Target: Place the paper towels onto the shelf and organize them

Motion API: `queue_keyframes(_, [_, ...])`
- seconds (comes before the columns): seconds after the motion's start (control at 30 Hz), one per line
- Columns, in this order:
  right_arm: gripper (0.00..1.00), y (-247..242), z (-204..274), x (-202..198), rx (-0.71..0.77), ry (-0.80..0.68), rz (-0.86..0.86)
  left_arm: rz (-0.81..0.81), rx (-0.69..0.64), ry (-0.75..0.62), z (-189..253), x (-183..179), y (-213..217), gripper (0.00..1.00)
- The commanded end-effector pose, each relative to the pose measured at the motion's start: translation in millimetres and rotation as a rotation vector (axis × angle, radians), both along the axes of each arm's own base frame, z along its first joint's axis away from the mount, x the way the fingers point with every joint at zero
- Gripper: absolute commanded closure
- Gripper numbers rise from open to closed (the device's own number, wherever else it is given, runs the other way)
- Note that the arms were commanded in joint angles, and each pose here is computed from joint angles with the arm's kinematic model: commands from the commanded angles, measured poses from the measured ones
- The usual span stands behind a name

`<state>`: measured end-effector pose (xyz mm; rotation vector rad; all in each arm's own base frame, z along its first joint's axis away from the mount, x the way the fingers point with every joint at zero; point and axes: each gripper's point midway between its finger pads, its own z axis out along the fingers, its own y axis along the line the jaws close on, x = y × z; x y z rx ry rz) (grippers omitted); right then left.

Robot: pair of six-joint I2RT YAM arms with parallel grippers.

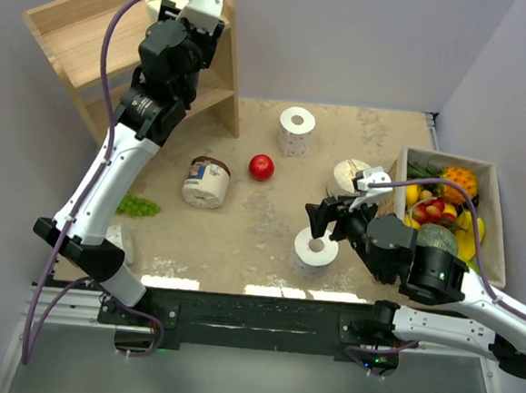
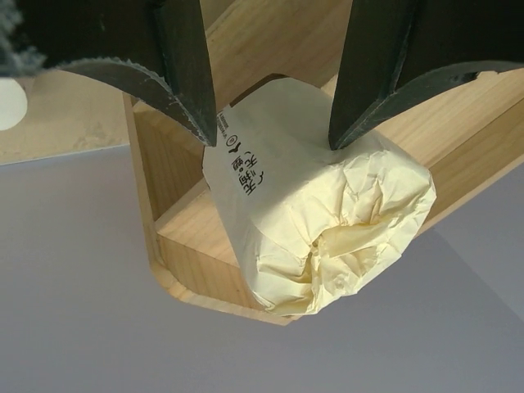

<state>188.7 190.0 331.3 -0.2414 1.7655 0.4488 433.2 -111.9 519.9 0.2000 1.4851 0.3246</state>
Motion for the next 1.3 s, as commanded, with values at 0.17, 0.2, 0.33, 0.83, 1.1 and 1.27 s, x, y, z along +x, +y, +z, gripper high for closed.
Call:
queue_keyframes(0.17, [0.23,-3,16,3,0.018,-0.038,-0.017,0.13,0.046,-0.091,16,30,9,0.41])
queue_keyframes(0.2, [0.23,-4,17,3,0.019,-0.04,-0.02,0.145,0.048,-0.096,17,32,10,0.42])
queue_keyframes(0.33, [0.23,-5,19,3,0.023,-0.042,-0.023,0.173,0.063,-0.095,14,45,13,0.42])
queue_keyframes(0.83, [0.23,-6,19,6,0.0,-0.046,-0.038,0.226,0.107,-0.123,8,86,32,0.41])
queue_keyframes(1.1, [0.23,2,17,7,-0.005,-0.032,-0.026,0.191,0.087,-0.139,15,101,34,0.41])
queue_keyframes(1.27, [0.23,4,18,6,0.012,-0.025,-0.025,0.155,0.066,-0.142,22,93,31,0.4])
